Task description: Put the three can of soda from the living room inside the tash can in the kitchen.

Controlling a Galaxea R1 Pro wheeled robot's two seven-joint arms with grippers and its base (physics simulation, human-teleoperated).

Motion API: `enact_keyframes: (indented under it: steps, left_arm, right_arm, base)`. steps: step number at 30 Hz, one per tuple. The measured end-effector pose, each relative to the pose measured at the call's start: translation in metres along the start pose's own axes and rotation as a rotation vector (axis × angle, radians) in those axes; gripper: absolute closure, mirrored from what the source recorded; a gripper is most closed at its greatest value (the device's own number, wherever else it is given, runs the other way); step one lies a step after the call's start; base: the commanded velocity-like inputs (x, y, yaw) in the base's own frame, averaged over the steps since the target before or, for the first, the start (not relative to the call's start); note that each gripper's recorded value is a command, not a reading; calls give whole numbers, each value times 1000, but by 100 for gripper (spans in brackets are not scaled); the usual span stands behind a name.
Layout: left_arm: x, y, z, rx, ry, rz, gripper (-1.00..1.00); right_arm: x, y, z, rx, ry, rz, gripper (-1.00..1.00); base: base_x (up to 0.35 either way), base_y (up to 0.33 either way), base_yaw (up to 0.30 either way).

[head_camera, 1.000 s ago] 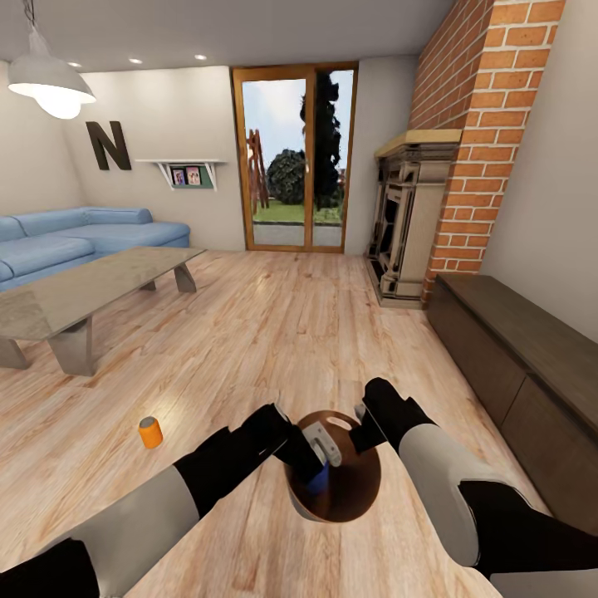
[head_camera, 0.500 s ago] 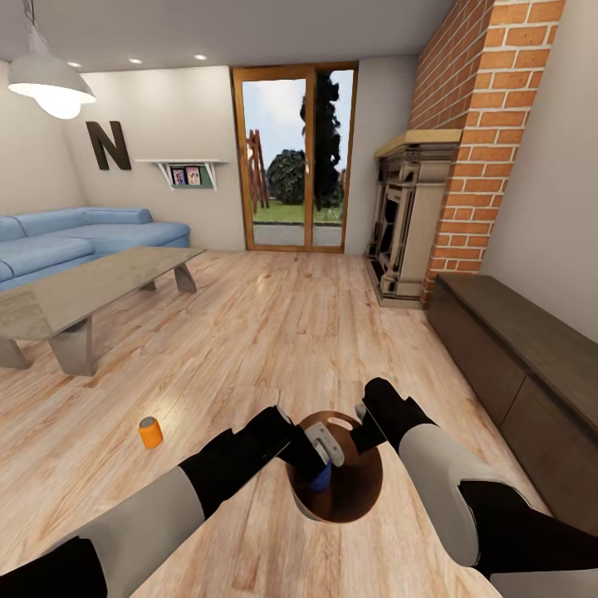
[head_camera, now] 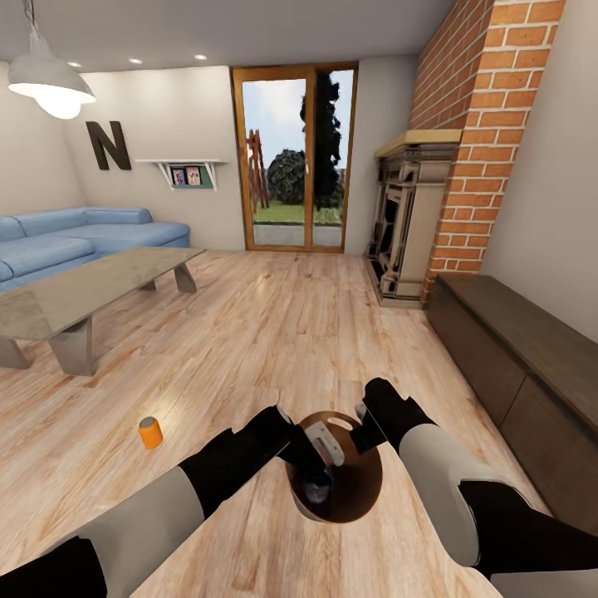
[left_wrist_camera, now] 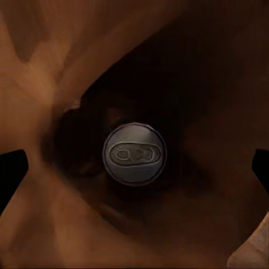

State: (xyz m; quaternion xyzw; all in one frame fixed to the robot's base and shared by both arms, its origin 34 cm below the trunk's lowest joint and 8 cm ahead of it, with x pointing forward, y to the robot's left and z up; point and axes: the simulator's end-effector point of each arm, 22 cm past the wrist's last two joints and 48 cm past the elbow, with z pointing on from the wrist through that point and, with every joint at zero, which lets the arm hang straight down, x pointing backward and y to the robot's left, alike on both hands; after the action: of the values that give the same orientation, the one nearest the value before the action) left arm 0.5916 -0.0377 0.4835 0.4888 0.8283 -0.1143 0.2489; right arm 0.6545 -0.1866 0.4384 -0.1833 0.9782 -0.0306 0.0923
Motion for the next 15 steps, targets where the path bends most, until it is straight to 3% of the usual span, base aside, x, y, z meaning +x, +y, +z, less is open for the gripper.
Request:
enact_keyframes:
  steps: [8, 11, 15]
  left_arm:
    - [-1, 2, -4, 0, -8, 1, -100]
    - [-5, 5, -7, -21, -15, 23, -100]
    - [-33, -5, -23, -15, -84, 60, -100]
  right_arm:
    - [0, 3, 0, -17, 0, 13, 100]
    - [0, 3, 0, -21, 0, 16, 100]
    - [1, 2, 0, -16, 1, 14, 100]
  base:
    - [0, 0, 0]
    - [0, 0, 0]
    - [0, 0, 0]
